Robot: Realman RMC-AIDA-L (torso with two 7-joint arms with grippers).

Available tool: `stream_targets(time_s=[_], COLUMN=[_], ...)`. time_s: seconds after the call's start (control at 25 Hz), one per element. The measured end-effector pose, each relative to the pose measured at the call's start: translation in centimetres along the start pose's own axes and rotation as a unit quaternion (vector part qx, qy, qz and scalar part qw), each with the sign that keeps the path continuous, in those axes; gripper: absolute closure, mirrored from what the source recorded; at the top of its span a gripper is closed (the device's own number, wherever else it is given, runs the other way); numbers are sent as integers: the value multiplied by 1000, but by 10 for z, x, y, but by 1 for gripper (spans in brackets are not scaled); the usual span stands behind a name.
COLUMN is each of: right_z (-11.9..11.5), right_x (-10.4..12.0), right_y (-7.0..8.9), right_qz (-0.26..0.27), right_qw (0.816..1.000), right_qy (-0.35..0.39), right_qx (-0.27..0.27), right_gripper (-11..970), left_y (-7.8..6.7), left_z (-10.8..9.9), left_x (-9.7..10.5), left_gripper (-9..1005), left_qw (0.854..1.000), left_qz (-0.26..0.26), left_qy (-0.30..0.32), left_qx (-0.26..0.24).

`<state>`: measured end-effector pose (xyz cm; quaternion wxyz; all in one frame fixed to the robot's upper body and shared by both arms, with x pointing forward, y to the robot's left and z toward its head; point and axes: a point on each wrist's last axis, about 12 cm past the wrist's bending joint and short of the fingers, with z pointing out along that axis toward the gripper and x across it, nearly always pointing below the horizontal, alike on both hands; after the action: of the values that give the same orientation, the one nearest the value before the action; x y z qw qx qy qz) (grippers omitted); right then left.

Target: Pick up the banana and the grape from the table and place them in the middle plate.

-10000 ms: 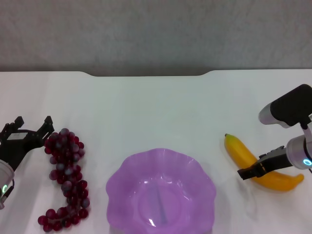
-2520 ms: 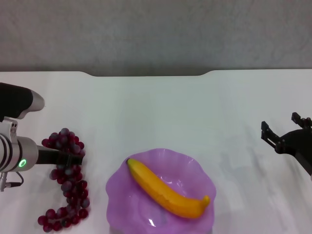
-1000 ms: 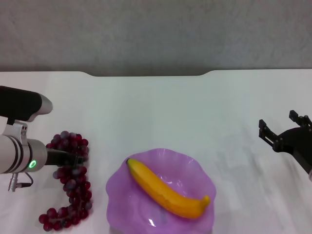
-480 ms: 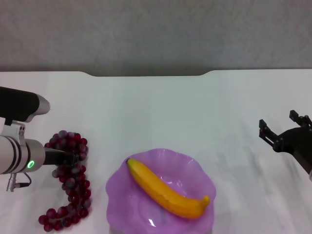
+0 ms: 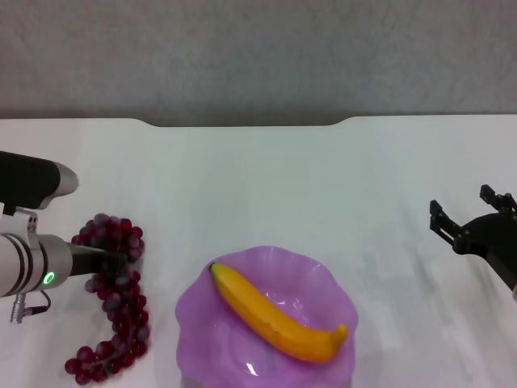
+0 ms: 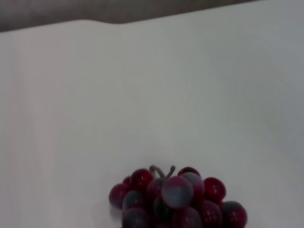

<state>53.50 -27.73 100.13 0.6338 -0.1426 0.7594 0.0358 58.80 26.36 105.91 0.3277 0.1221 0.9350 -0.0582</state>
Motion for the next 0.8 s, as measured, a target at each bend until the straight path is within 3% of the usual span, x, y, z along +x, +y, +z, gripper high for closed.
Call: stream_targets(time_s=[0.36,0.8], right_z=[-1,-2], right_x=[1,2], right_y=[-1,-2], right_qz=[0,-1], right_qw=[1000,1000], right_qy=[1,2], right_qx=[1,3], right_gripper=[68,68], left_y=[-1,1], left_z=[-13,-56], left_x=[6,-8], left_gripper=[766,773], left_qw=[997,985], left_qz=[0,-8], left_qy=[-75,-173], left_qx=[-15,-4])
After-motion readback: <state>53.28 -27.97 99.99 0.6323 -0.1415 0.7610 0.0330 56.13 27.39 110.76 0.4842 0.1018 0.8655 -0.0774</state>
